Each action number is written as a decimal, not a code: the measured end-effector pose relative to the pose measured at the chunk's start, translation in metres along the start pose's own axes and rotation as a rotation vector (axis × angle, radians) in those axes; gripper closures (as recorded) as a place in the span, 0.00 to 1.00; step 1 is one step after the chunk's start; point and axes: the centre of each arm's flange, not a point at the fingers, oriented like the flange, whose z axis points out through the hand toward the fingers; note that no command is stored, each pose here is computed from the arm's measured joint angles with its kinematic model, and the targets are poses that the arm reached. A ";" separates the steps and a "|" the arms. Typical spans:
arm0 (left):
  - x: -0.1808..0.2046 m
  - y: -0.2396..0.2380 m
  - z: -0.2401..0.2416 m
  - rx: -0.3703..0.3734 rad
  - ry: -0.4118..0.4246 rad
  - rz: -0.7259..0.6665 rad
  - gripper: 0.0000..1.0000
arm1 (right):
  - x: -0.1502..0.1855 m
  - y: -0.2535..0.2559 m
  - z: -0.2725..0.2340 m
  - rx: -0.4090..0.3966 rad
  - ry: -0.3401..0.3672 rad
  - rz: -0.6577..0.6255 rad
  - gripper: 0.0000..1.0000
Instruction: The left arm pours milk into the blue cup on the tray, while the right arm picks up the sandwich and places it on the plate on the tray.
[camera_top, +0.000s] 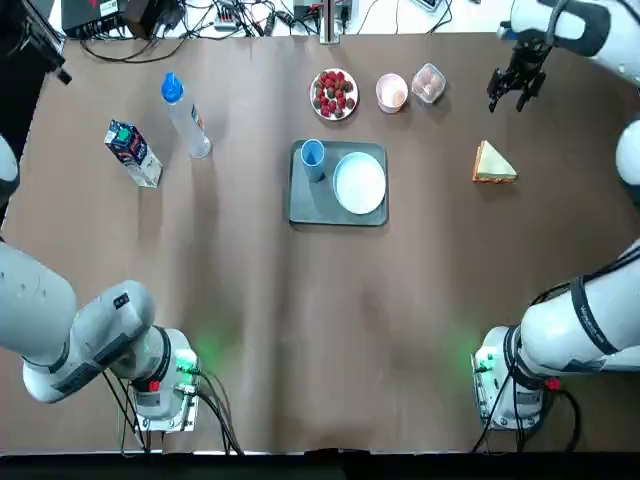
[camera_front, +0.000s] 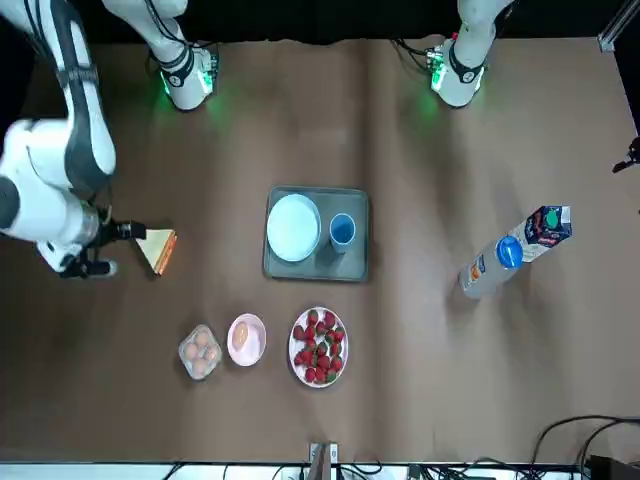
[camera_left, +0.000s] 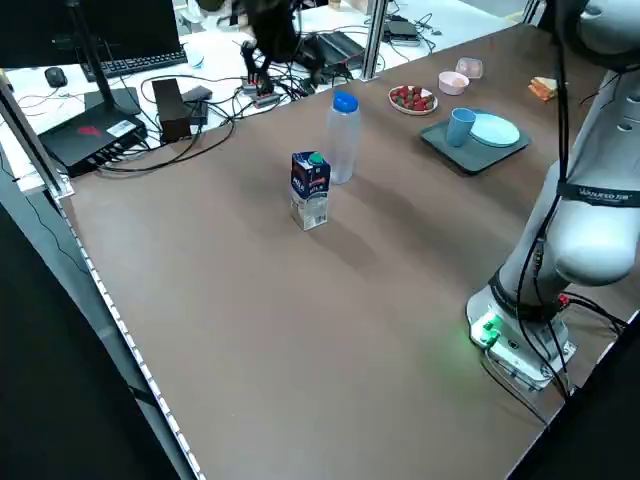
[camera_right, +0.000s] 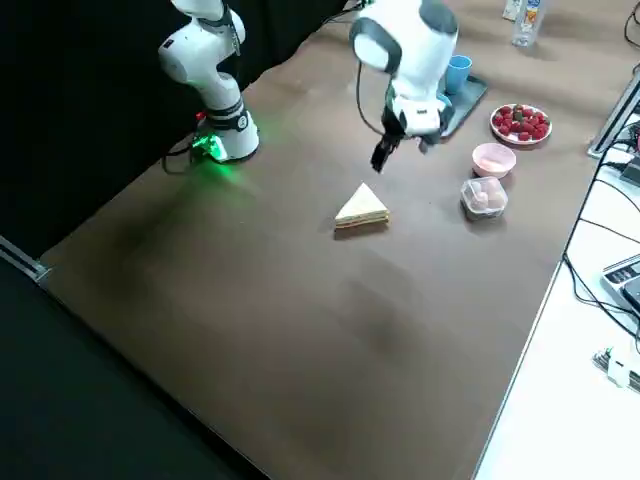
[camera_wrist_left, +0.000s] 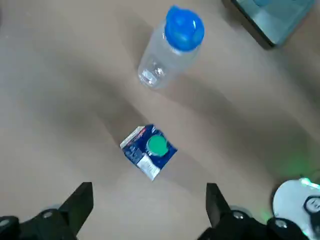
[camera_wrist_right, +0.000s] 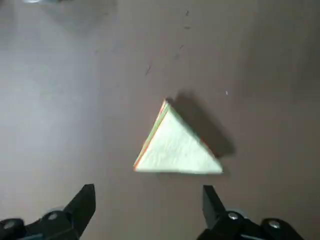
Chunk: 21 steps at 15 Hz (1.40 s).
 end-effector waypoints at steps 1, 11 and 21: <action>-0.021 -0.014 0.010 -0.021 0.025 0.031 0.00 | 0.010 0.004 0.018 0.000 0.007 0.002 0.07; -0.121 -0.114 0.122 -0.081 0.148 0.250 0.00 | 0.036 0.019 0.137 0.011 -0.088 0.022 0.17; -0.124 -0.136 0.168 -0.078 0.296 0.248 0.00 | 0.024 0.015 0.156 0.019 -0.199 0.014 0.48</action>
